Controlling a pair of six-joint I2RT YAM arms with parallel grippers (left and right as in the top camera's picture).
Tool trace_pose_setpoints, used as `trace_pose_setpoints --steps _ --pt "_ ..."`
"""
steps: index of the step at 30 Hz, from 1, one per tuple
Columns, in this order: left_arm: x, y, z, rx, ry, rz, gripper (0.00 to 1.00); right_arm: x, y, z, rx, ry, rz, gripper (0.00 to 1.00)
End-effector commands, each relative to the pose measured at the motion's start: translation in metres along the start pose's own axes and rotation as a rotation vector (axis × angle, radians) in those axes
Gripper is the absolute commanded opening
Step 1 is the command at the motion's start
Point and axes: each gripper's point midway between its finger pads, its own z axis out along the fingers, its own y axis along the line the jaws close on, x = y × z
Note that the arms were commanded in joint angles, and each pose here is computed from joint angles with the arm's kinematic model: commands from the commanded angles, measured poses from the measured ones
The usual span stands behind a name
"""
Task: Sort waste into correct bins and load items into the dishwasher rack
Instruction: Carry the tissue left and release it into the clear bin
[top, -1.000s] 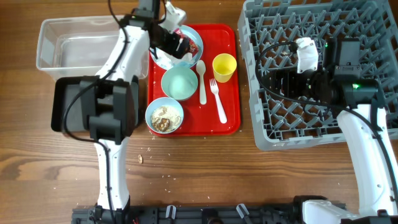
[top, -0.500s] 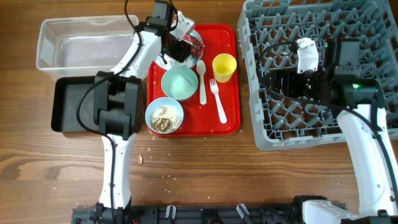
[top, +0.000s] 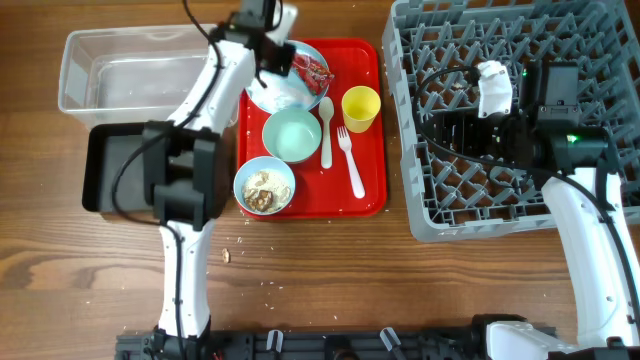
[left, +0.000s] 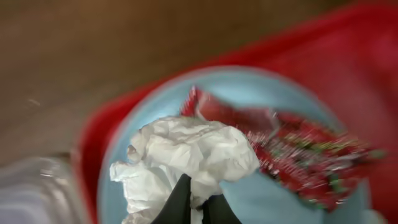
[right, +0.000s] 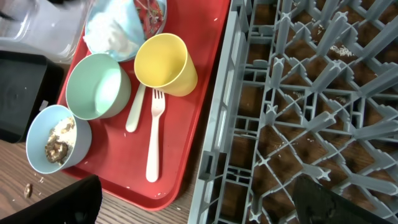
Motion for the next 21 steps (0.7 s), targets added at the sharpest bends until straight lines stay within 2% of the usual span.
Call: trace_pose_setpoints --steps 1,5,13,14,15,16,18,19,20,21 --pt "-0.079 0.013 -0.118 -0.063 -0.256 -0.026 0.04 -0.007 0.006 -0.003 -0.025 -0.016 0.000 1.00" --pt "-0.072 0.044 -0.146 -0.163 -0.244 -0.118 0.04 -0.007 0.006 -0.003 -0.025 -0.016 0.000 1.00" --pt "-0.001 0.121 -0.127 -0.254 -0.038 -0.360 0.04 -0.008 0.006 -0.003 -0.024 -0.022 -0.002 1.00" --pt "0.011 0.129 -0.122 -0.256 -0.005 -0.385 0.07 -0.009 0.006 -0.003 -0.024 -0.023 -0.003 1.00" --pt "0.021 0.134 -0.115 -0.249 0.024 -0.399 0.17 -0.009 0.006 -0.003 -0.024 -0.025 -0.004 1.00" --pt "0.027 0.136 -0.110 -0.237 0.042 -0.409 0.33 -0.009 0.006 -0.003 -0.024 -0.026 -0.004 1.00" --pt "0.033 0.134 -0.102 -0.196 0.060 -0.421 0.50 -0.009 0.006 -0.003 -0.024 -0.026 -0.005 1.00" --pt "0.032 0.131 -0.101 -0.175 0.060 -0.423 0.68 -0.009 0.006 -0.003 -0.024 -0.026 -0.004 1.00" --pt "0.031 0.128 -0.100 -0.157 0.055 -0.423 0.76 -0.009 0.006 -0.003 -0.024 -0.026 -0.004 1.00" --pt "0.027 0.124 -0.101 -0.138 0.044 -0.419 0.79 -0.009 0.006 -0.003 -0.024 -0.025 -0.004 1.00"
